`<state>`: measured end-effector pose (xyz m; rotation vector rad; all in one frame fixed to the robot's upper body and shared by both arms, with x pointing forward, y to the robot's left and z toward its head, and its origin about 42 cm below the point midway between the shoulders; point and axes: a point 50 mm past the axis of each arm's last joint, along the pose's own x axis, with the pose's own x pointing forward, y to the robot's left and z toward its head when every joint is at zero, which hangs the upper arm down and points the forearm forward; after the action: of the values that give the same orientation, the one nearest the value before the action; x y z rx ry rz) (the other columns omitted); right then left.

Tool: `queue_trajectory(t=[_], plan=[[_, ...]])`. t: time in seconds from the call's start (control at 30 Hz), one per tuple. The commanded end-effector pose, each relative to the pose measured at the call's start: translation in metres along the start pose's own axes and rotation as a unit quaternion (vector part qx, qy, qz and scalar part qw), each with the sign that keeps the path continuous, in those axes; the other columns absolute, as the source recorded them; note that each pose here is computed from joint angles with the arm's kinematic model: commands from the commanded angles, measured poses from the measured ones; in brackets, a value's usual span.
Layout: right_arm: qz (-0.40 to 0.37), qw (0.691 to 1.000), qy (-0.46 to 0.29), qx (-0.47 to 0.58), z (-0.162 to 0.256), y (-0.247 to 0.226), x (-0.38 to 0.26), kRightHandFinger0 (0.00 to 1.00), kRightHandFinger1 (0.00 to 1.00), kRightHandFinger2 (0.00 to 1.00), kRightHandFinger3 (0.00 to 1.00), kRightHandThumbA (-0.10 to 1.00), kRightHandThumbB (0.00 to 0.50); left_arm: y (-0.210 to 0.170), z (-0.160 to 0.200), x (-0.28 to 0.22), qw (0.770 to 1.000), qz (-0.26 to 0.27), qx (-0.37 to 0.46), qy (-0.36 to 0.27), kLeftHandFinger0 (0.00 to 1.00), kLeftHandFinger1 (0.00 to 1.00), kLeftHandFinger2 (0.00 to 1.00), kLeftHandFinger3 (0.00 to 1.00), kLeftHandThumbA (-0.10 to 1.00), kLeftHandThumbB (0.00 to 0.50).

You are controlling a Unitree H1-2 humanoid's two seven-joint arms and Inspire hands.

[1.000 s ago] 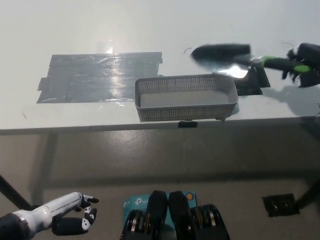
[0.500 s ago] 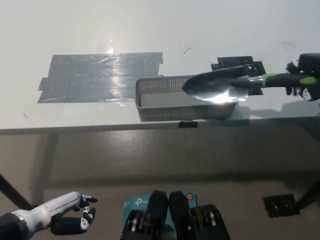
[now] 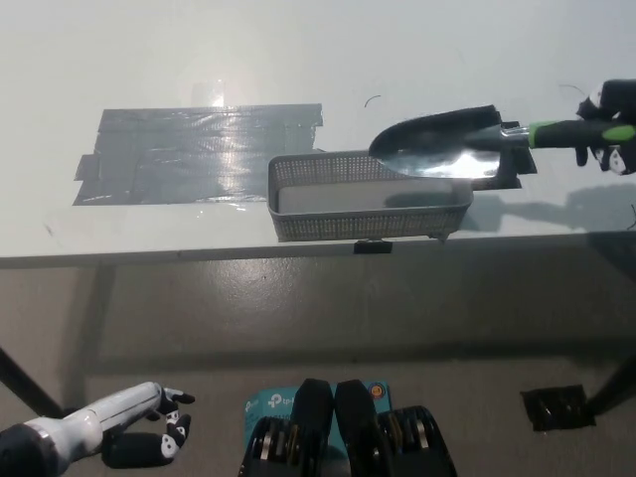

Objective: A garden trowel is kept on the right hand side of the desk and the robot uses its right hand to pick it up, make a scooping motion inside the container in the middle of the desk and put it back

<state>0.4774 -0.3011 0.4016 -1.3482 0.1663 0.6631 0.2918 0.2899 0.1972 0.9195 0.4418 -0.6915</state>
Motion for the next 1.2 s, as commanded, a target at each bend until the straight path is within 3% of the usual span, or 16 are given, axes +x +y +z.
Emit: queue_trajectory(t=[0.0,0.1,0.23,0.33,0.37,0.4,0.47,0.57,0.63,0.7,0.8,0.83,0.87,1.0,1.07,1.17], plan=[[-0.024,0.999,0.011,-0.030,0.016,-0.037,-0.015,0.00,0.08,0.32,0.12,-0.10,0.214,0.003,0.002,-0.008,1.000,-0.024,0.010,0.001,1.00,1.00,1.00,1.00,1.00,0.003],[-0.019,0.999,0.026,-0.035,0.026,-0.046,-0.015,0.00,0.04,0.28,0.04,-0.10,0.226,0.004,0.002,-0.008,1.000,-0.022,0.006,0.002,1.00,0.99,1.00,1.00,1.00,0.005],[-0.010,0.997,0.040,-0.059,0.032,-0.057,-0.016,0.00,0.08,0.33,0.07,-0.10,0.252,0.006,0.003,-0.009,1.000,-0.020,0.011,0.004,1.00,1.00,1.00,1.00,1.00,0.004],[-0.006,0.995,0.051,-0.080,0.033,-0.066,-0.019,0.00,0.11,0.37,0.11,-0.10,0.205,0.008,0.004,-0.010,1.000,-0.018,0.011,0.005,1.00,1.00,1.00,1.00,1.00,0.002],[-0.003,0.995,0.052,-0.083,0.033,-0.068,-0.021,0.00,0.10,0.36,0.11,-0.10,0.216,0.008,0.004,-0.010,1.000,-0.018,0.007,0.002,1.00,1.00,1.00,1.00,1.00,0.000],[0.004,0.995,0.058,-0.075,0.031,-0.072,-0.023,0.00,0.10,0.35,0.05,-0.10,0.271,0.008,0.004,-0.011,1.000,-0.018,0.008,0.003,1.00,1.00,1.00,1.00,1.00,0.000],[0.010,0.995,0.070,-0.069,0.029,-0.076,-0.024,0.00,0.09,0.34,0.00,-0.10,0.299,0.008,0.003,-0.010,1.000,-0.018,0.006,0.001,1.00,1.00,1.00,1.00,1.00,0.000],[0.008,0.991,0.121,-0.057,0.025,-0.083,-0.026,0.00,0.06,0.36,0.00,-0.10,0.249,0.008,0.004,-0.011,1.000,-0.016,0.013,0.003,1.00,1.00,1.00,1.00,1.00,0.001],[0.006,0.989,0.133,-0.065,0.021,-0.085,-0.024,0.00,0.06,0.39,0.01,-0.10,0.250,0.006,0.004,-0.011,1.000,-0.017,0.011,0.002,1.00,1.00,1.00,1.00,1.00,0.000],[0.005,0.988,0.141,-0.068,0.014,-0.087,-0.021,0.00,0.12,0.49,0.08,-0.10,0.263,0.007,0.004,-0.012,1.000,-0.018,0.011,0.003,1.00,1.00,1.00,1.00,1.00,0.000],[0.009,0.988,0.146,-0.058,0.010,-0.087,-0.018,0.00,0.13,0.51,0.16,-0.10,0.262,0.007,0.004,-0.011,1.000,-0.019,0.010,0.005,1.00,1.00,1.00,1.00,1.00,0.003],[0.013,0.986,0.159,-0.058,0.014,-0.084,-0.019,0.00,0.17,0.57,0.29,-0.10,0.254,0.007,0.004,-0.011,1.000,-0.018,0.012,0.007,1.00,1.00,1.00,1.00,1.00,0.008],[0.014,0.984,0.167,-0.064,0.015,-0.081,-0.018,0.00,0.21,0.58,0.45,-0.10,0.234,0.007,0.005,-0.012,1.000,-0.017,0.010,0.006,1.00,1.00,1.00,1.00,1.00,0.004],[0.017,0.979,0.185,-0.082,0.018,-0.080,-0.016,0.00,0.24,0.60,0.64,-0.10,0.186,0.009,0.004,-0.011,1.000,-0.018,0.008,0.002,1.00,1.00,1.00,1.00,1.00,0.000],[0.020,0.978,0.193,-0.075,0.017,-0.079,-0.010,0.00,0.32,0.68,0.90,-0.10,0.116,0.008,0.005,-0.011,1.000,-0.017,0.008,0.002,1.00,1.00,1.00,1.00,1.00,0.001],[0.018,0.979,0.189,-0.077,0.022,-0.076,-0.004,0.00,0.36,0.74,0.93,-0.10,0.057,0.006,0.008,-0.013,1.000,-0.014,0.009,-0.003,1.00,1.00,1.00,1.00,1.00,0.000]])
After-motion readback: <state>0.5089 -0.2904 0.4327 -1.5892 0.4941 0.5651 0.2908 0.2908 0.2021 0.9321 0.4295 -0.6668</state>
